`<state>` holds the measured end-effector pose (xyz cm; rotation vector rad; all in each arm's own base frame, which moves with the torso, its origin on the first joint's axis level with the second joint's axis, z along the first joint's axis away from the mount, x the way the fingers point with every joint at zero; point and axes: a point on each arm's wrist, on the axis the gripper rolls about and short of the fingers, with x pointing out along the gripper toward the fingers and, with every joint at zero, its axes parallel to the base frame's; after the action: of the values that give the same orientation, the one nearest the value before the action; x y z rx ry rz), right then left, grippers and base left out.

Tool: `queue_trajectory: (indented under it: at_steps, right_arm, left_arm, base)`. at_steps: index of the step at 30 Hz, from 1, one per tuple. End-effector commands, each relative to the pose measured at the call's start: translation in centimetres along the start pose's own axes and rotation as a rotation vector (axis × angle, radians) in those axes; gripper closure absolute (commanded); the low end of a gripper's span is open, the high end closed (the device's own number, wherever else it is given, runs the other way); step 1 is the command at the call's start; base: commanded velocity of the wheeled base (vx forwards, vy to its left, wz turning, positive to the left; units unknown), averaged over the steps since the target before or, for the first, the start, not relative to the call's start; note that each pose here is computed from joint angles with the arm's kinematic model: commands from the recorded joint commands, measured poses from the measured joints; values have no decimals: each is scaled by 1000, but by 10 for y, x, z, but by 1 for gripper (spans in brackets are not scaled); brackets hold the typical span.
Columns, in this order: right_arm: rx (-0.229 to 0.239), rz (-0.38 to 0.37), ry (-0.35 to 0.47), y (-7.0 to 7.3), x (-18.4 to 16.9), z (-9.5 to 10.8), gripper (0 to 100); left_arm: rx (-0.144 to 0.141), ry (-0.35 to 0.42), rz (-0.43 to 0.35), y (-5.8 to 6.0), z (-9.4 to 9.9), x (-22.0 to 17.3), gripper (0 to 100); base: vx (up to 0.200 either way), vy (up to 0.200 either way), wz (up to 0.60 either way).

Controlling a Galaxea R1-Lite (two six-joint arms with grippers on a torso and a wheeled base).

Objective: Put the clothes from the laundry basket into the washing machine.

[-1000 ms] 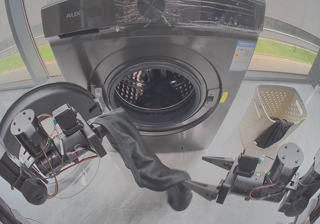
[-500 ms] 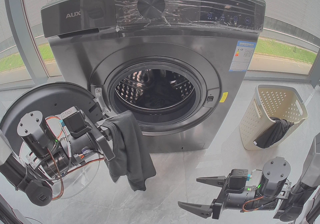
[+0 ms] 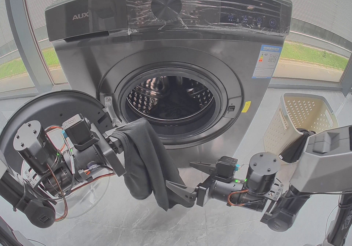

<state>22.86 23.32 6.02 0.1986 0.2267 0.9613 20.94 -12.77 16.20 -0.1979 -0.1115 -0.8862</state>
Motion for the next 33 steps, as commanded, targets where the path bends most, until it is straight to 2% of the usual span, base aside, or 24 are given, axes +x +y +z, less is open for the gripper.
queue_trajectory:
  at_steps: [1, 8, 11, 17, 27, 29, 33]
  right_arm:
    - [4, -1, 30, -11, 28, -24, 0]
    - [-5, 33, 29, -4, 46, -34, 0]
    - [-34, 27, 34, -10, 55, -42, 0]
    - [-58, 22, 45, -15, 67, -57, 0]
    - [-83, 13, 20, -24, 83, -62, 0]
    - [-97, 3, 11, -29, 87, -63, 0]
    - [-101, -30, 4, -28, 87, -64, 0]
  left_arm:
    - [6, -22, -9, -3, 6, -1, 100]
    - [3, -17, -27, -7, 4, 0, 100]
    - [4, -19, -27, -8, 5, 0, 100]
    - [4, -19, -35, -9, 5, 1, 100]
    - [6, -33, -41, -11, 8, 0, 100]
    - [3, -51, -44, -12, 13, -1, 100]
    - [2, -56, -44, -12, 14, -1, 100]
  base:
    - [0, 0, 0]
    - [0, 0, 0]
    - [0, 0, 0]
    - [0, 0, 0]
    - [0, 0, 0]
    - [0, 0, 0]
    - [0, 0, 0]
